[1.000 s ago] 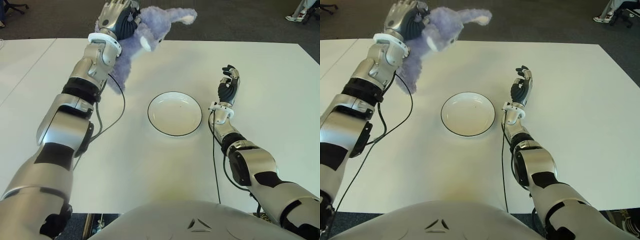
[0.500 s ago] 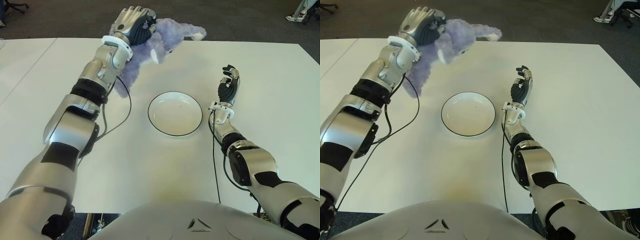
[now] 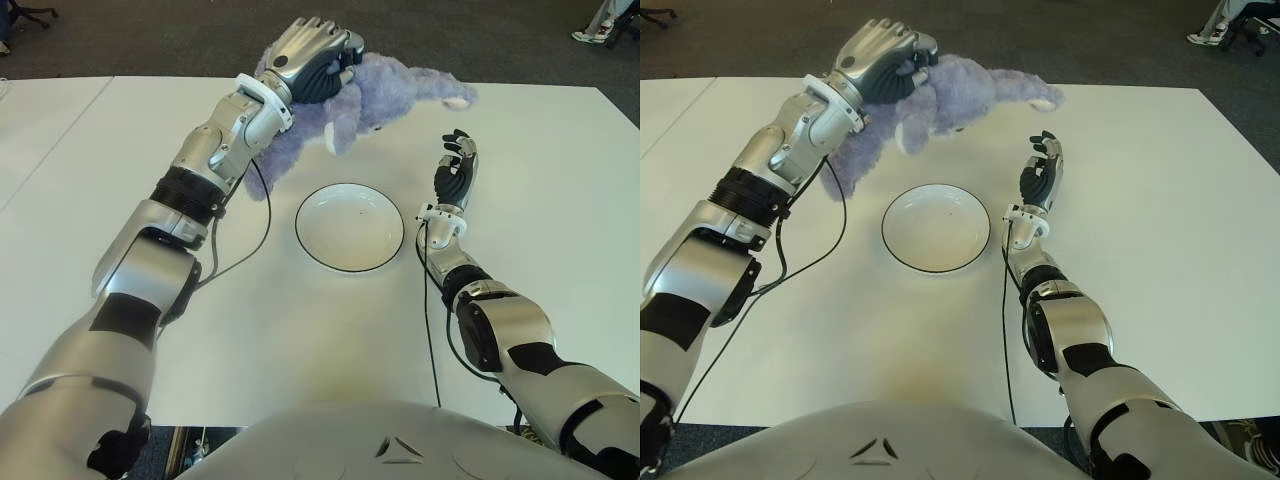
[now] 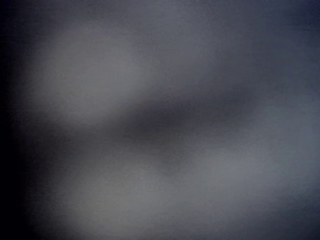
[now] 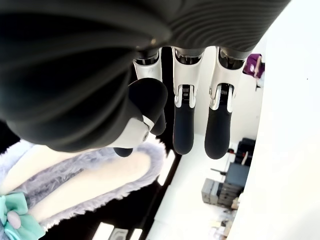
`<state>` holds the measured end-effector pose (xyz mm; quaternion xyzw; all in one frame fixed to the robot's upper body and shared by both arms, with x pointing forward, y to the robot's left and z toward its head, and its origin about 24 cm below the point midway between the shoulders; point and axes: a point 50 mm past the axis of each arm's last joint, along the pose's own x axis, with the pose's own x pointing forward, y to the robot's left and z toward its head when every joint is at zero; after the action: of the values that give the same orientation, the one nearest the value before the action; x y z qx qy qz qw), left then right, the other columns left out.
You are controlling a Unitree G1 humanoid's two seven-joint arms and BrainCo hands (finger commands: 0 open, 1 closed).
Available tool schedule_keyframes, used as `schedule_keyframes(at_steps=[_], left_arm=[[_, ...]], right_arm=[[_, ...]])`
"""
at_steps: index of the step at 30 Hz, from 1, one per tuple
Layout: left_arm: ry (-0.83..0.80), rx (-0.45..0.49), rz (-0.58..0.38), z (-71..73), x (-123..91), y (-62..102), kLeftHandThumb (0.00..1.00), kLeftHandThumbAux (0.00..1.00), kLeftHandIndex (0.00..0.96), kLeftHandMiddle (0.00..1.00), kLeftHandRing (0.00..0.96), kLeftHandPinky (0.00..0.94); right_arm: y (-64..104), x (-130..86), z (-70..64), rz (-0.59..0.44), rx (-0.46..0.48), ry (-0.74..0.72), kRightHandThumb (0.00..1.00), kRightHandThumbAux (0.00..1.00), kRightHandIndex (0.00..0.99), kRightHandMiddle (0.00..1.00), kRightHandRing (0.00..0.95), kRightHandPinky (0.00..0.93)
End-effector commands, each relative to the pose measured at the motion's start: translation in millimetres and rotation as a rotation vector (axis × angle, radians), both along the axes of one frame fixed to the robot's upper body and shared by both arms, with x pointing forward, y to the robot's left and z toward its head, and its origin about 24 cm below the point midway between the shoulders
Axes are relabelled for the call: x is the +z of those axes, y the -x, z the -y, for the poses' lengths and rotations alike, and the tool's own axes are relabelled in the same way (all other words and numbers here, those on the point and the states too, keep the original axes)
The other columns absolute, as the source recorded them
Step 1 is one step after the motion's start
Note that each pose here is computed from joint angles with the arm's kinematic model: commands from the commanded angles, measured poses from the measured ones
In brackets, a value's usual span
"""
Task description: Put the doll into the plate.
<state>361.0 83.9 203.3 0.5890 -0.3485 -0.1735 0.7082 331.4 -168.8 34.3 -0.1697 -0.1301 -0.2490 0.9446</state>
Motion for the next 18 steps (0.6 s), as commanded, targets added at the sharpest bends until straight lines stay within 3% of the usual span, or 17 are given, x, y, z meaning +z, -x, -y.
schedule_keyframes(at_steps=[1,18], left_arm=[[-0.021,-0.001,-0.032,3.0,-3.1,5.9,0.758,0.691,0.444,0.827,0.822,0.770],[-0.110,-0.023,-0.078,14.3,4.5,19.1,0.757,0.690,0.445,0.812,0.819,0.787]], right_arm=[[20.4,-32.4,-3.1,-0.124,-0.013,-0.008,1.000,0.742,0.316,0.200,0.278,0.423],[20.5,-32.4,-3.6,-0.123,-0.008,-0.010,1.000,0.743,0.311,0.206,0.276,0.423]])
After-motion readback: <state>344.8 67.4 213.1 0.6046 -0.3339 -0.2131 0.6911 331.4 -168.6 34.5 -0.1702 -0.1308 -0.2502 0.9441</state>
